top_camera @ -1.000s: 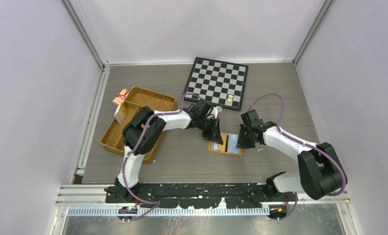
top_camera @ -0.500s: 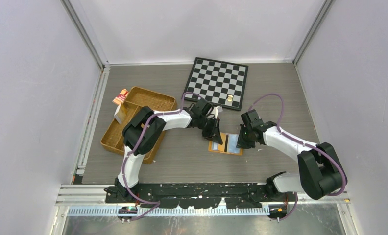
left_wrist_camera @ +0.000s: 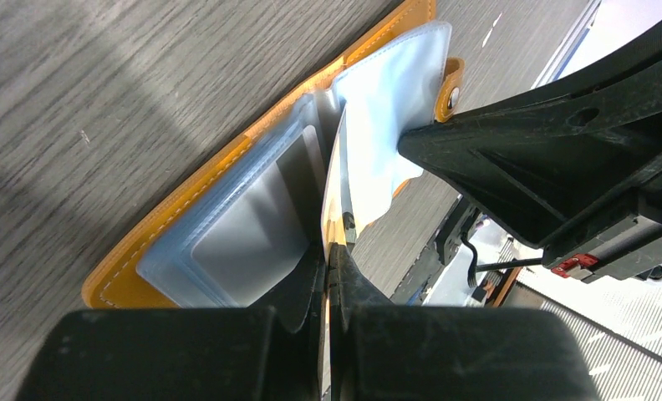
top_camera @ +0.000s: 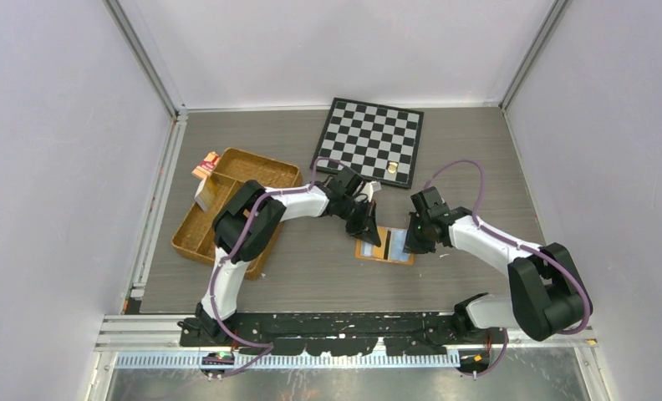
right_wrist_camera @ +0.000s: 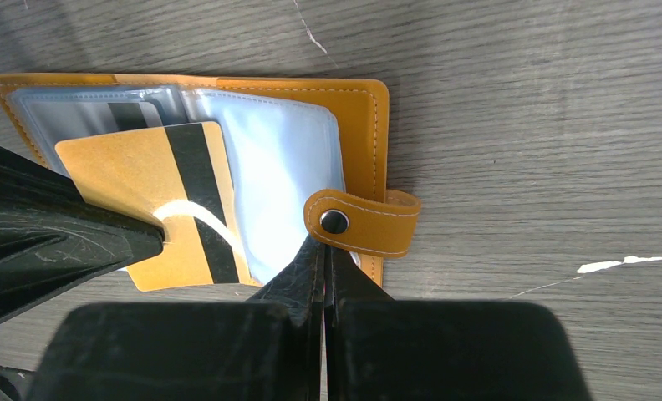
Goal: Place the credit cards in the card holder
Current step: Insert the credit card into the card holder.
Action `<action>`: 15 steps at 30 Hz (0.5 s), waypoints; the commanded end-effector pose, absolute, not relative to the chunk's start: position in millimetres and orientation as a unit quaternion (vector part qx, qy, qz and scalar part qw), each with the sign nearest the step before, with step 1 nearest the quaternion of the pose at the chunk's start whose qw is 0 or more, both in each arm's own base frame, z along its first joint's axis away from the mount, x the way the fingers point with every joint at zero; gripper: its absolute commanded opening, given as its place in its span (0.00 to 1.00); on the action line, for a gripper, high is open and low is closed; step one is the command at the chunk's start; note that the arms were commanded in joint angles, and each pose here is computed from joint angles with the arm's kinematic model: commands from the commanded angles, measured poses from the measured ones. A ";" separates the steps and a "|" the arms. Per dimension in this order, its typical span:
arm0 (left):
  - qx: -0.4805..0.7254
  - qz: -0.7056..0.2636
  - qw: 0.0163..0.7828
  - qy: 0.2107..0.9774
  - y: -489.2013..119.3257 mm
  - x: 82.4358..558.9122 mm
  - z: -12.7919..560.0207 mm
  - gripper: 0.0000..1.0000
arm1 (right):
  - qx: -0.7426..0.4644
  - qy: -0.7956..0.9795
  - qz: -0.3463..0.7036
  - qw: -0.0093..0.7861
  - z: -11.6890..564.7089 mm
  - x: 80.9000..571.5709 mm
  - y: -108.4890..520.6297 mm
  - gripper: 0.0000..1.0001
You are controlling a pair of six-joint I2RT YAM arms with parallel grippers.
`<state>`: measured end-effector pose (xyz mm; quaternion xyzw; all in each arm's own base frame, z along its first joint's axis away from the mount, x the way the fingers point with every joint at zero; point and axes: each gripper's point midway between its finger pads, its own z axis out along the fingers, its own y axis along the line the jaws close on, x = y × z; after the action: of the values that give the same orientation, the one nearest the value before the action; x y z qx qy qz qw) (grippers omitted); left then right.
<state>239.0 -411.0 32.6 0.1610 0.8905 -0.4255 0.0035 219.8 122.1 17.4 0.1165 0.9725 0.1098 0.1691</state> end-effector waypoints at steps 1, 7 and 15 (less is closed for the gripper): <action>0.144 -0.364 0.001 0.920 -392.4 243.2 -5.5 0.00 | 0.117 0.974 0.077 0.178 15.1 220.6 109.1 0.01; 0.135 -0.369 0.006 0.919 -395.1 245.3 -5.5 0.00 | 0.117 0.974 0.078 0.179 15.3 221.2 109.6 0.00; 0.132 -0.366 0.000 0.921 -387.6 237.3 -1.4 0.00 | 0.116 0.974 0.078 0.179 15.2 221.0 109.7 0.01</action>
<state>238.6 -411.3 32.3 0.1508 0.8924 -0.4253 -0.0021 220.0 122.2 17.5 0.1164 0.9724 0.1100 0.1694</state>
